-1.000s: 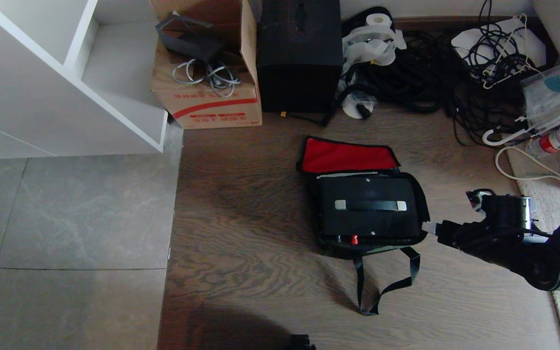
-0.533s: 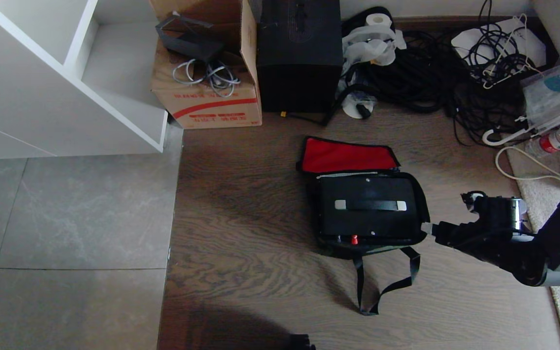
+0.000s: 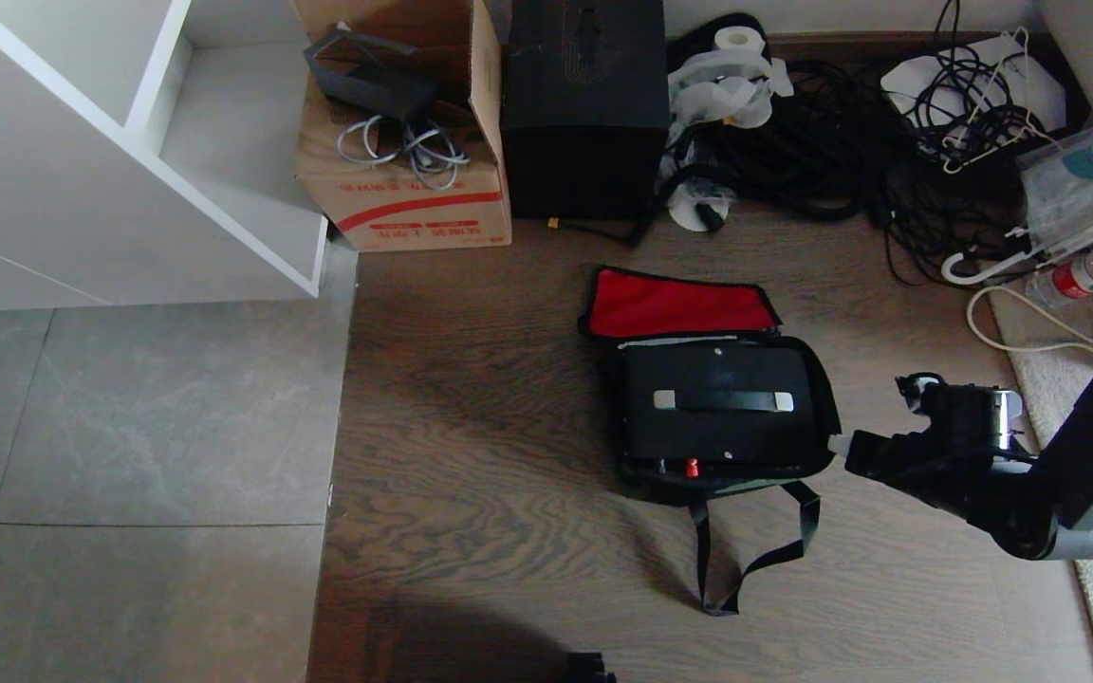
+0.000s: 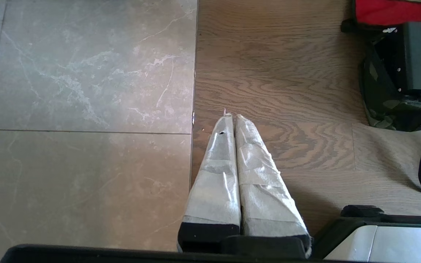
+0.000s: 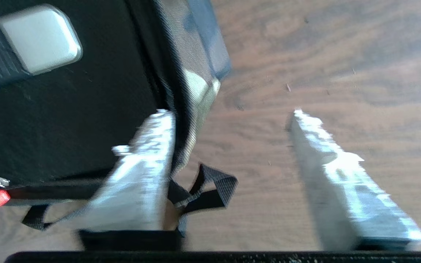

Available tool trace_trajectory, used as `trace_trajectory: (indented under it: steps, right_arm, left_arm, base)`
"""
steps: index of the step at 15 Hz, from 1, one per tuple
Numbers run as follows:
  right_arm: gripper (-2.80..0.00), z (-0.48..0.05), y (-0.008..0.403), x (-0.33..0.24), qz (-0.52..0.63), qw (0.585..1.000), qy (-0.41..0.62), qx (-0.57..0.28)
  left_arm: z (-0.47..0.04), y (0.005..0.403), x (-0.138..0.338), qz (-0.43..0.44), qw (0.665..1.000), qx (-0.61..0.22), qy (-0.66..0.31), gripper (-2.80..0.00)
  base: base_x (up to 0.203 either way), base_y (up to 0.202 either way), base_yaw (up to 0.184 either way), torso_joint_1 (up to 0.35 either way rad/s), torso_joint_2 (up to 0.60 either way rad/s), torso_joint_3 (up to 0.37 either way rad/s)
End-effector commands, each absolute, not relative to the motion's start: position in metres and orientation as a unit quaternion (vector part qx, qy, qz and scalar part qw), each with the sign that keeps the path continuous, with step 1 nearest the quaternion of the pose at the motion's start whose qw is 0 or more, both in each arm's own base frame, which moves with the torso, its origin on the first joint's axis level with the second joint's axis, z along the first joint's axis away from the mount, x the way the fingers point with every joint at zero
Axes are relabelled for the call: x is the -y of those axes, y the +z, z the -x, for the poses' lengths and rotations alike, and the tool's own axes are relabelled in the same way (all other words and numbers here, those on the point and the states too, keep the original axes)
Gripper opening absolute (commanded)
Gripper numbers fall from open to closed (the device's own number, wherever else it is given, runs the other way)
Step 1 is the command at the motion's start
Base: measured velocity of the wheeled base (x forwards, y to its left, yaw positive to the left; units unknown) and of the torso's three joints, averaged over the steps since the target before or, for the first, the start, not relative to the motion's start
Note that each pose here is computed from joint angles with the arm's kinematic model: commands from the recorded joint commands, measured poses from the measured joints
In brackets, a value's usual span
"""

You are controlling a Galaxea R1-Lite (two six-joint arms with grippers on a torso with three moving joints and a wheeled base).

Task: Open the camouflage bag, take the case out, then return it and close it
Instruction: Close the top of the storage box

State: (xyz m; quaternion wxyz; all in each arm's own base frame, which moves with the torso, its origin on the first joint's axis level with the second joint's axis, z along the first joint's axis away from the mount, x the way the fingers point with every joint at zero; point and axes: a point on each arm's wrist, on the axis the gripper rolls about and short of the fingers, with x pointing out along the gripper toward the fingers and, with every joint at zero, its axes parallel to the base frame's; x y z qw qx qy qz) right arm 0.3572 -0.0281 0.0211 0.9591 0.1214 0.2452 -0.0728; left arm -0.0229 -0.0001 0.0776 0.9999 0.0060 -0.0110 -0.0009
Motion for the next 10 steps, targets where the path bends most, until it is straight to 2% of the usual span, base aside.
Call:
trace_trajectory:
  steps: [1, 10]
  right_arm:
    - [-2.80, -0.355, 0.018, 0.028, -0.118, 0.958, -0.073, -0.249]
    - [-2.80, -0.336, 0.049, 0.029, -0.126, 0.964, -0.062, -0.227]
  left_arm:
    - [0.022, 0.075, 0.000, -0.006, 1.000, 0.006, -0.001, -2.80]
    - [0.022, 0.075, 0.000, -0.006, 1.000, 0.007, -0.001, -2.80]
  base:
    - [0.000, 0.000, 0.000, 0.000, 0.00, 0.000]
    - [0.000, 0.000, 0.000, 0.000, 0.00, 0.000]
